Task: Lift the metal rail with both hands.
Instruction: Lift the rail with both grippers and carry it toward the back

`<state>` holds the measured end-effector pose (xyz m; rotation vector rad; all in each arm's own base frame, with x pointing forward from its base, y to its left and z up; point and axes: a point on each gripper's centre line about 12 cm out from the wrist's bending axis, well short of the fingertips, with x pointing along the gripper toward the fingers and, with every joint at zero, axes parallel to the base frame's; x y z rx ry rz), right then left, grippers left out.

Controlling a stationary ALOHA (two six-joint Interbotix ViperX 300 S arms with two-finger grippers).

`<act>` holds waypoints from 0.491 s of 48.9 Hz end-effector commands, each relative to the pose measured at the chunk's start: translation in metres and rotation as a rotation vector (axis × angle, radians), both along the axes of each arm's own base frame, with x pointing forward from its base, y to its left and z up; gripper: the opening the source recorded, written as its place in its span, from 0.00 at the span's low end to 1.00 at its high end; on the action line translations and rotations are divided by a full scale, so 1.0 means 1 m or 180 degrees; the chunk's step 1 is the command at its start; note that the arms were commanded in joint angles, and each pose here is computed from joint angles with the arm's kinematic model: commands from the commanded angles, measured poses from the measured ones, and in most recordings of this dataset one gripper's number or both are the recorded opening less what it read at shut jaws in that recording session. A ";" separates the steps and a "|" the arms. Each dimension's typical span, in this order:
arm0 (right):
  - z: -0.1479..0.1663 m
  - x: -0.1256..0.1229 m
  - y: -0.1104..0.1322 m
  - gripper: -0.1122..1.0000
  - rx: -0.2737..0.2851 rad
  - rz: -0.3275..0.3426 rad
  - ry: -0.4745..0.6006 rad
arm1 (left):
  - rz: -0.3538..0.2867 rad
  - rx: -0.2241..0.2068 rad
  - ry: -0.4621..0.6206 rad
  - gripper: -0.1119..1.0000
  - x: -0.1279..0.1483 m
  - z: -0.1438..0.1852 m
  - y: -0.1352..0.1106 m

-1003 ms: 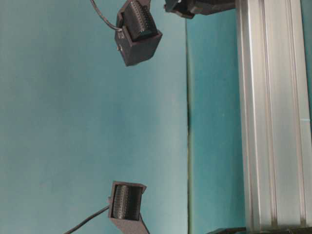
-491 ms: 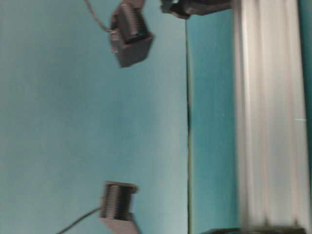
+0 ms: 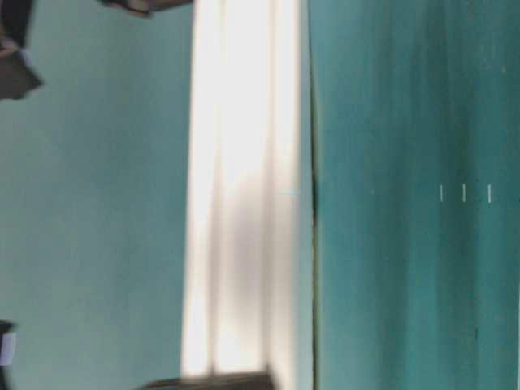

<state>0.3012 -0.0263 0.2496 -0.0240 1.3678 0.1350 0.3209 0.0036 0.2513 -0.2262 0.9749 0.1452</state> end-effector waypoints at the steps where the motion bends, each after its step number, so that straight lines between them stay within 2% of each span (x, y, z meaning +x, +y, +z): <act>1: 0.025 -0.002 0.002 0.43 0.0041 -0.0099 -0.0032 | 0.0058 0.0011 -0.0190 0.42 -0.002 0.037 0.007; 14: 0.070 -0.007 0.003 0.43 0.0120 -0.0419 -0.0104 | 0.0034 0.0115 -0.0222 0.42 0.000 0.092 0.018; 24: 0.107 -0.009 0.009 0.43 0.0241 -0.0732 -0.0214 | -0.0102 0.0292 -0.0236 0.42 0.001 0.117 0.027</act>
